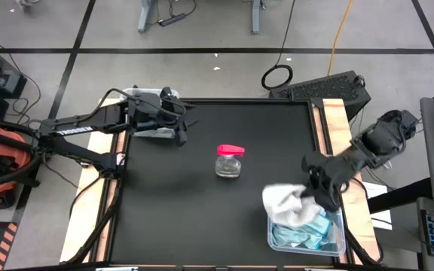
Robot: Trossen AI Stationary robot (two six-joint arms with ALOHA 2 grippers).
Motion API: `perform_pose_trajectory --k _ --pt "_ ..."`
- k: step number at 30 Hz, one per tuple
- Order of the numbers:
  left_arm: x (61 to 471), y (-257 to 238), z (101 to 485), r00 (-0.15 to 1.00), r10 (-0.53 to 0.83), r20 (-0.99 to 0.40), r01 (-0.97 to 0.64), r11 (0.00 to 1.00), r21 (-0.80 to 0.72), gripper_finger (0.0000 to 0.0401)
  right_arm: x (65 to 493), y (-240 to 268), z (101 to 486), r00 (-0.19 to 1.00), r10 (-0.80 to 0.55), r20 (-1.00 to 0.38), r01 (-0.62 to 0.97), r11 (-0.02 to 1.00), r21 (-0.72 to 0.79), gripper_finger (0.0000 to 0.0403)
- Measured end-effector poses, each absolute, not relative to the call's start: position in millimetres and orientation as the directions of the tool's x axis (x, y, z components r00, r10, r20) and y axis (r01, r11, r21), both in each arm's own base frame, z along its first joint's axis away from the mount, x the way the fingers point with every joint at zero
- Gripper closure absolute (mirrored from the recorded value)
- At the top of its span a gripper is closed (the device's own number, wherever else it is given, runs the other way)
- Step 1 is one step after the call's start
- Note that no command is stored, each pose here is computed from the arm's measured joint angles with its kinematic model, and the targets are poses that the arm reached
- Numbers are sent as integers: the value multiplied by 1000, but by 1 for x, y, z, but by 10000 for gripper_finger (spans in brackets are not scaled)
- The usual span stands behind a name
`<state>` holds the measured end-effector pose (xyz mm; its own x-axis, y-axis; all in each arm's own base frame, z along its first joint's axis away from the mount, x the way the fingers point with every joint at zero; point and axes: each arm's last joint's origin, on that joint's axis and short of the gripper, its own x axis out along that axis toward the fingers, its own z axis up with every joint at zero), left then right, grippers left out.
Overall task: Sort microfiber towel by color & place in baskets
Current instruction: Put the gray towel into the top transparent bin
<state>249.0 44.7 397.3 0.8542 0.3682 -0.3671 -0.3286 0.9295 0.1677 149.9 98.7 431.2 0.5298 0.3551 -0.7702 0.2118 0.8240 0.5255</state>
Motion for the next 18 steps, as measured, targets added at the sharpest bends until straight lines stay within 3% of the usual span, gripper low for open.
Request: perform_pose_trajectory --k 11,18 --pt "246 44 389 821 355 -448 -318 935 157 180 134 141 423 468 381 -797 205 830 518 402" --pt "245 44 388 815 354 -459 -317 935 159 180 131 148 424 576 283 -767 166 878 449 402"
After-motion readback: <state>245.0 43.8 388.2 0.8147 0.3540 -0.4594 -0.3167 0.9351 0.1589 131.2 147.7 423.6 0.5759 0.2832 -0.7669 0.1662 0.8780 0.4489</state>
